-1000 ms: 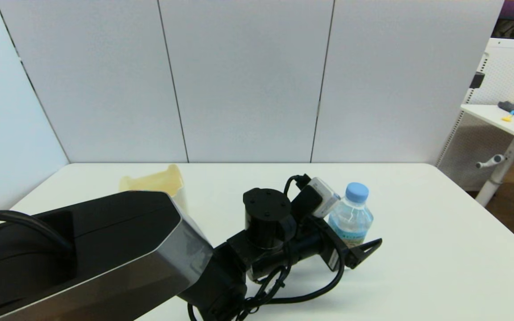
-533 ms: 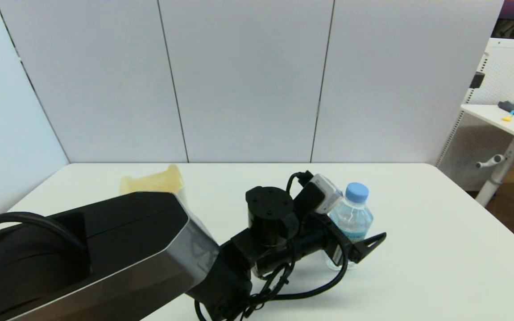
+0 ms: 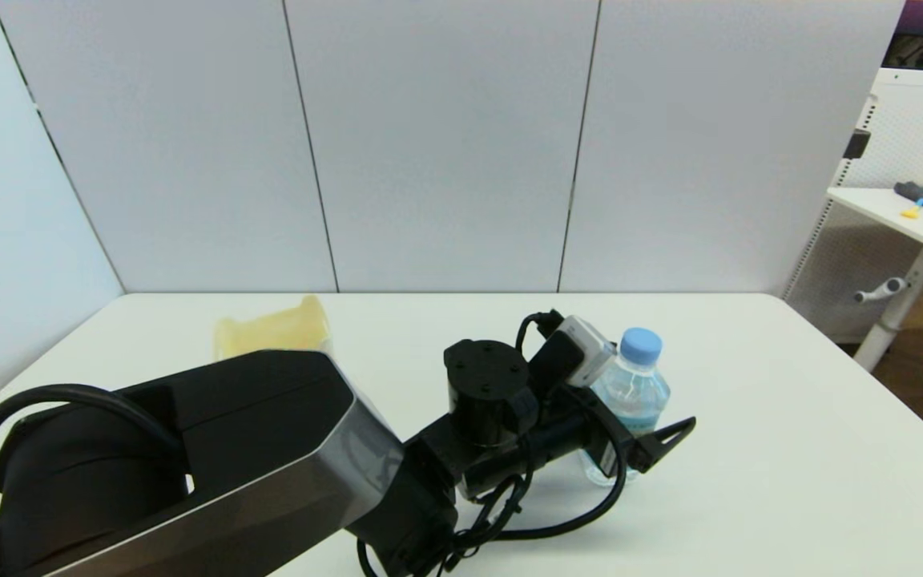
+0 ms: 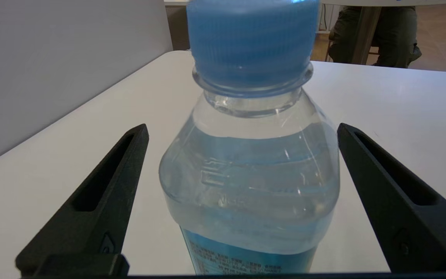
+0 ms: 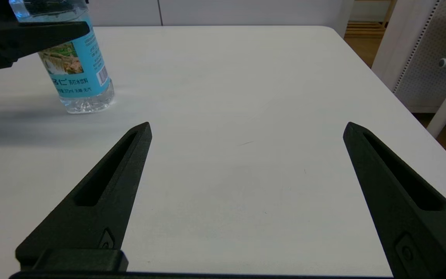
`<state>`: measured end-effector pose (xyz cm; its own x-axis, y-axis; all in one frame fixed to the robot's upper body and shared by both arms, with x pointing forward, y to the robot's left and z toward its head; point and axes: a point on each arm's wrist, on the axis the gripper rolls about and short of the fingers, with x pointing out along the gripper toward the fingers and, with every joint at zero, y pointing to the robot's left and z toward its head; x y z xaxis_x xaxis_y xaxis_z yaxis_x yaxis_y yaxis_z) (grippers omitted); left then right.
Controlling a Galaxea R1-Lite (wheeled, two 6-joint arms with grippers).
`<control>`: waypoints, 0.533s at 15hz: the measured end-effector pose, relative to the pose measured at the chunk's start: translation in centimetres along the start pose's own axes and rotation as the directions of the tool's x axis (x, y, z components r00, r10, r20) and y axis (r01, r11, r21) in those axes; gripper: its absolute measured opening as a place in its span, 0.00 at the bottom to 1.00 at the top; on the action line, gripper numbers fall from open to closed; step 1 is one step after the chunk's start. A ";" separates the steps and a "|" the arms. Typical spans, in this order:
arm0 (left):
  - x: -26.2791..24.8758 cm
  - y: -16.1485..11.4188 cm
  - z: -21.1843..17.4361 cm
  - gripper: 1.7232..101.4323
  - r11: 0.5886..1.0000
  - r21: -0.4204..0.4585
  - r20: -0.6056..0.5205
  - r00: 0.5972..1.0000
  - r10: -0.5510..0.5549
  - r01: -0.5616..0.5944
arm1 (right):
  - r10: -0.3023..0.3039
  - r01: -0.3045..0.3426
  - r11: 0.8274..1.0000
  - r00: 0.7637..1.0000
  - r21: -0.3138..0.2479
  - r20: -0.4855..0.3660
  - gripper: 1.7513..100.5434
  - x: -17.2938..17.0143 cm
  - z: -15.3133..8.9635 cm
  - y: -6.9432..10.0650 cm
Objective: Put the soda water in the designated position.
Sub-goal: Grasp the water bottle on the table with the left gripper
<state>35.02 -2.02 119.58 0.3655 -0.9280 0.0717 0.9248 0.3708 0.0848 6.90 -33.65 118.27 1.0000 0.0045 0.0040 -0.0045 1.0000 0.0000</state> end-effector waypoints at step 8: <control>0.2 0.0 -0.3 0.72 1.000 0.004 -0.004 1.000 -0.002 0.002 | 0.000 0.000 1.000 1.000 0.000 0.000 0.97 0.0 0.0 0.0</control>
<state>35.09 -2.21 119.29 0.3645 -0.9287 0.0681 0.9250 0.3695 0.0884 6.90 -33.65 118.27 1.0000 0.0045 0.0040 -0.0045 1.0000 -0.0004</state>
